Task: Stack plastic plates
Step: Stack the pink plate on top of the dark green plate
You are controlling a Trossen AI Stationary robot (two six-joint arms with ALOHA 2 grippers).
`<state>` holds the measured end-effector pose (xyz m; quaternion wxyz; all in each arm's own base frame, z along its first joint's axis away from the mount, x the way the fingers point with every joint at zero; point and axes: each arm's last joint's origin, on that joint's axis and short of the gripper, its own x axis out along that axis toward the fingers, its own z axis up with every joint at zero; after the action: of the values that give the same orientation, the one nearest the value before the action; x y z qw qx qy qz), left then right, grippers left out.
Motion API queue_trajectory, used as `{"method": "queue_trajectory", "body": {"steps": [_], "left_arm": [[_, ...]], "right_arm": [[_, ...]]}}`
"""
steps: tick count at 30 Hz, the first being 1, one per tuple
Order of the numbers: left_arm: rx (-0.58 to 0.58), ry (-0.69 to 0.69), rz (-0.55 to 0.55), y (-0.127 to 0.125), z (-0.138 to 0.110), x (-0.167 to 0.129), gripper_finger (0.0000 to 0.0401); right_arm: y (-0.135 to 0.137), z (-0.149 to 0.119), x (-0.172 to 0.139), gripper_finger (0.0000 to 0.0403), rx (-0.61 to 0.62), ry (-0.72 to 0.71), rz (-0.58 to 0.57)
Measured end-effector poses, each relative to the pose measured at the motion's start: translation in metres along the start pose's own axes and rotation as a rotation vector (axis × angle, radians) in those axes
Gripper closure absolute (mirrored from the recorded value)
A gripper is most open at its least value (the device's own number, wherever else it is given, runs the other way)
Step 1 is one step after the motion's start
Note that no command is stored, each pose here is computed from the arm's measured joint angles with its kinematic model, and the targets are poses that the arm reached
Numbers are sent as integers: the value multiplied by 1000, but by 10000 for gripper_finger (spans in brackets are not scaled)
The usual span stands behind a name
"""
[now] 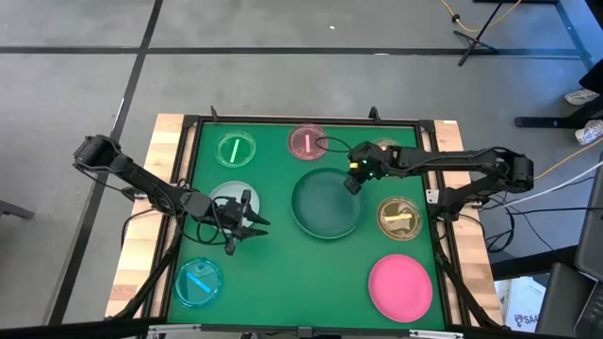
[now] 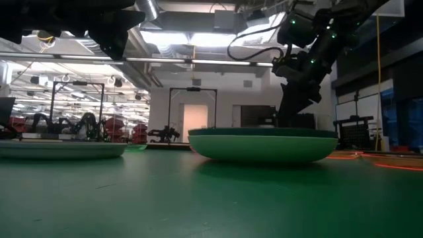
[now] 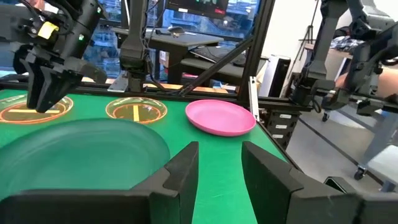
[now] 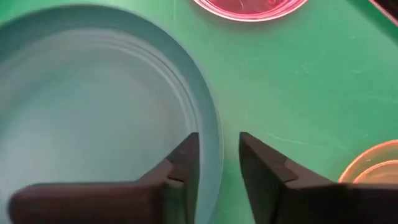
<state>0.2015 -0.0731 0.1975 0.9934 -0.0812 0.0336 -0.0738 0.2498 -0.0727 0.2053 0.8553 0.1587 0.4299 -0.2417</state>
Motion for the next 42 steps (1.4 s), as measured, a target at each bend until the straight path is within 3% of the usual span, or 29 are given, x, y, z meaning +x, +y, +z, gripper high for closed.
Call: {"method": "queue_trajectory", "body": {"steps": [8,16,24,31,42], "left_arm": [[0,0,0,0,0,0,286],[-2,0,0,0,0,0,286],[-1,0,-1,0,0,0,286],[3,-2,10,1,0,0,286],[4,0,11,1,0,0,286]], "right_arm": [[12,15,-27,250,-84,67,-7],[75,8,-56,249,-258,20,141],[129,-30,-81,249,-323,33,292],[157,-65,-101,249,-311,98,378],[163,-125,-120,249,-370,353,274]]}}
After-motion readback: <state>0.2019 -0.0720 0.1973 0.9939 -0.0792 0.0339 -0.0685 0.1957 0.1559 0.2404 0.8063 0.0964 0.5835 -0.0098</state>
